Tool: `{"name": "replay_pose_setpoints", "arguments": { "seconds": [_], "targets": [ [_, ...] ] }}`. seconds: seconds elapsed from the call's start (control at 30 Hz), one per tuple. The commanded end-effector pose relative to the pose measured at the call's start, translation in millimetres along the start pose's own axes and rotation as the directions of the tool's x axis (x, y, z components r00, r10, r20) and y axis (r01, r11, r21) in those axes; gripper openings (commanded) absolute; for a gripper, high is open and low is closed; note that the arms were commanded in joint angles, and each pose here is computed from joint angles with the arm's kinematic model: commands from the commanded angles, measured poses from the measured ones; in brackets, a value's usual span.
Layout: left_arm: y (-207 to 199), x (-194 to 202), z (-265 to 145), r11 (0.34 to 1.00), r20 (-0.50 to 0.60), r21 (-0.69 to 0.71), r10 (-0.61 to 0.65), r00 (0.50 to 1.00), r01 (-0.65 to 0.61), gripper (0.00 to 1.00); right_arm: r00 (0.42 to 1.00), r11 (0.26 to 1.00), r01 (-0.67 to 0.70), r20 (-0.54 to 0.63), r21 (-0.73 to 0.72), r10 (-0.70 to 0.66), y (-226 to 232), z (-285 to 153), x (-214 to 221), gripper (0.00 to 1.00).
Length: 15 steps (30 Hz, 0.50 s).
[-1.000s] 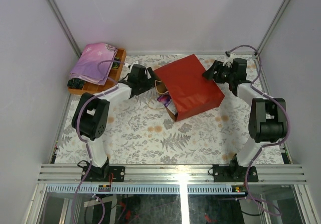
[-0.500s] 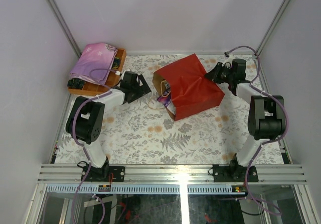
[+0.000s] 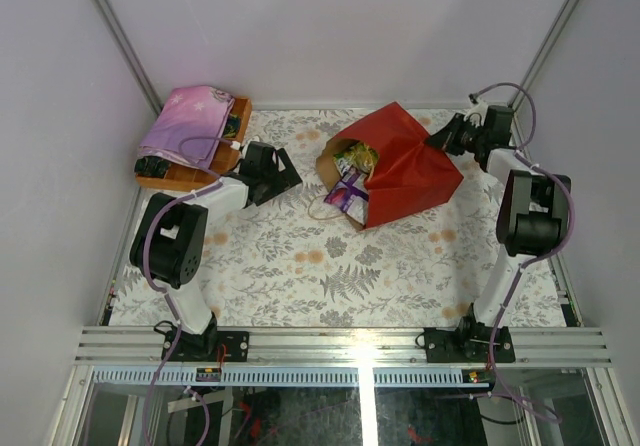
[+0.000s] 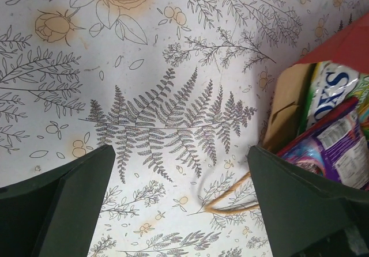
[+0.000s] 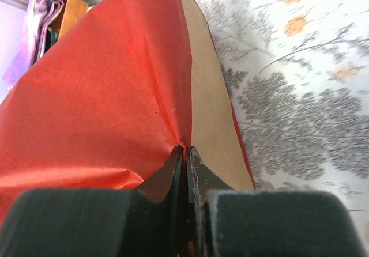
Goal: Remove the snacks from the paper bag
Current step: Adjust the paper bag at the center of the board.
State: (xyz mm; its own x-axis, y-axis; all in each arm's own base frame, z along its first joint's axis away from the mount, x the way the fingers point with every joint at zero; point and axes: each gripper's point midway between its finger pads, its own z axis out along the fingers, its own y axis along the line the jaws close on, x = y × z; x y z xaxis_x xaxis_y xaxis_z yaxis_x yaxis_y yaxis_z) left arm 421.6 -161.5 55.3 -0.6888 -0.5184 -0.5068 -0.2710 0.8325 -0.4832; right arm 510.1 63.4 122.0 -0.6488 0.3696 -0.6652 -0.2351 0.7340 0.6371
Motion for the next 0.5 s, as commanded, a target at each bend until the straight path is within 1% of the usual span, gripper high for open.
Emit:
{"name": "replay_pose_setpoints", "arguments": {
  "seconds": [0.0,0.1,0.23,0.33,0.4,0.43,0.47],
  "targets": [
    [-5.5,-1.5,-1.9,1.000,0.003,0.027,0.008,1.000,-0.008,1.00,0.986,0.997,0.072,0.153,0.001,-0.072,-16.0,-21.6,-79.8,0.00],
    [-6.6,0.4,0.8,1.000,-0.007,0.029,0.005,1.000,-0.005,1.00,0.981,0.997,0.082,0.178,-0.003,-0.080,-28.1,-28.2,-105.0,0.00],
    [-11.6,3.8,6.2,0.999,-0.017,0.031,0.009,1.000,-0.008,1.00,0.974,0.987,0.152,0.177,-0.053,-0.140,-22.9,-27.5,-139.2,0.00],
    [-23.9,6.7,10.9,0.999,-0.026,0.043,0.028,0.999,-0.027,1.00,0.978,0.971,0.171,0.146,-0.168,-0.147,-12.0,-16.8,-157.6,0.00],
    [-38.0,-0.9,12.7,0.998,-0.014,0.051,0.048,0.999,-0.047,1.00,0.986,0.957,0.137,0.124,-0.256,-0.108,-5.4,-9.4,-167.9,0.00],
    [-44.9,-5.9,14.0,0.997,-0.003,0.055,0.060,0.998,-0.060,1.00,0.988,0.947,0.125,0.120,-0.297,-0.093,0.0,-7.2,-172.4,0.05],
    [-53.9,-14.0,14.1,0.996,0.016,0.061,0.071,0.997,-0.072,1.00,0.988,0.935,0.121,0.128,-0.334,-0.082,3.9,-5.1,-176.8,0.16]
  ]
}}
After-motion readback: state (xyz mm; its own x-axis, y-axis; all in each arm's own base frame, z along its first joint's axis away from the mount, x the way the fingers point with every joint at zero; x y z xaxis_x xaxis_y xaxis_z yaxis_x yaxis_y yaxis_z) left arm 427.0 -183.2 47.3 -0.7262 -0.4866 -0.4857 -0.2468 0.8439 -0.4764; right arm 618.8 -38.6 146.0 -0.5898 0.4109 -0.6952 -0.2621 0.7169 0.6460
